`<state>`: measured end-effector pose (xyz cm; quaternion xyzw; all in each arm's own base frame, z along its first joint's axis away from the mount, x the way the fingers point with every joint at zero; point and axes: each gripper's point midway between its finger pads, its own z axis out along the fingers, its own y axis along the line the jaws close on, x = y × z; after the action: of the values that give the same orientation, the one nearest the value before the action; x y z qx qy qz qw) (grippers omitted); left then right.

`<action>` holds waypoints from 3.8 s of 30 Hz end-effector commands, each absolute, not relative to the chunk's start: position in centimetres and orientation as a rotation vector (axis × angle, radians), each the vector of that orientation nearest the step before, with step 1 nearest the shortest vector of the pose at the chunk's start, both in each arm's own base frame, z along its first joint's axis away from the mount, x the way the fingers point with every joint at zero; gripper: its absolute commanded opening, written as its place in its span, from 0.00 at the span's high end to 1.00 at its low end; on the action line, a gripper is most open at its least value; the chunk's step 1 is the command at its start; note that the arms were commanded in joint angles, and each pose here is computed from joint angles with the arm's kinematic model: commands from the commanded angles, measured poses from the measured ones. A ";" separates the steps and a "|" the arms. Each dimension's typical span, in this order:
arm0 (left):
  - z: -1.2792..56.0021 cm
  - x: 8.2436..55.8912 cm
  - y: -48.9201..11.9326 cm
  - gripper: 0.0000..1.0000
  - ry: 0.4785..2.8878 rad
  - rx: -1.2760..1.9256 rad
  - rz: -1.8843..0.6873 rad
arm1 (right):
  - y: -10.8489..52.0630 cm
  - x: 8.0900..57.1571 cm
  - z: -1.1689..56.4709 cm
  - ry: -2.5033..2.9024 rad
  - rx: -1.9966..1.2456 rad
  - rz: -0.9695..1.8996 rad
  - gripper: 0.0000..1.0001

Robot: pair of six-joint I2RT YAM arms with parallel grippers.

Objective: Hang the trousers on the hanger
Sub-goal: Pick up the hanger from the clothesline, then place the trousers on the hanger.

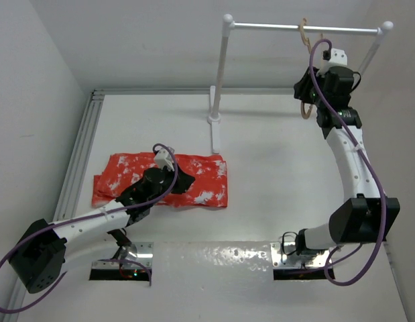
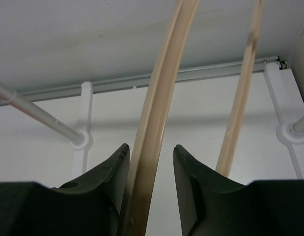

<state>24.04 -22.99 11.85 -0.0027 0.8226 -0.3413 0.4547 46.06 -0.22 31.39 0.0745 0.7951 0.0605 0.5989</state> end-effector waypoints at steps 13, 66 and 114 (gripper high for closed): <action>15.2 24.9 -24.6 0.95 1.947 0.001 -0.918 | 0.9 44.8 36.9 1.488 0.225 0.292 1.00; 26.9 34.6 -39.4 0.40 1.829 0.166 -0.796 | 12.0 29.0 13.7 1.993 0.021 0.530 1.00; 19.7 36.7 -38.4 1.00 1.802 -0.152 -0.842 | 13.6 24.0 8.5 2.111 0.006 0.692 1.00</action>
<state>35.54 -39.96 16.86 -0.0401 0.7871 -0.3534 0.5040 24.38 13.96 9.58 -0.0112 0.8420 0.2859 0.4574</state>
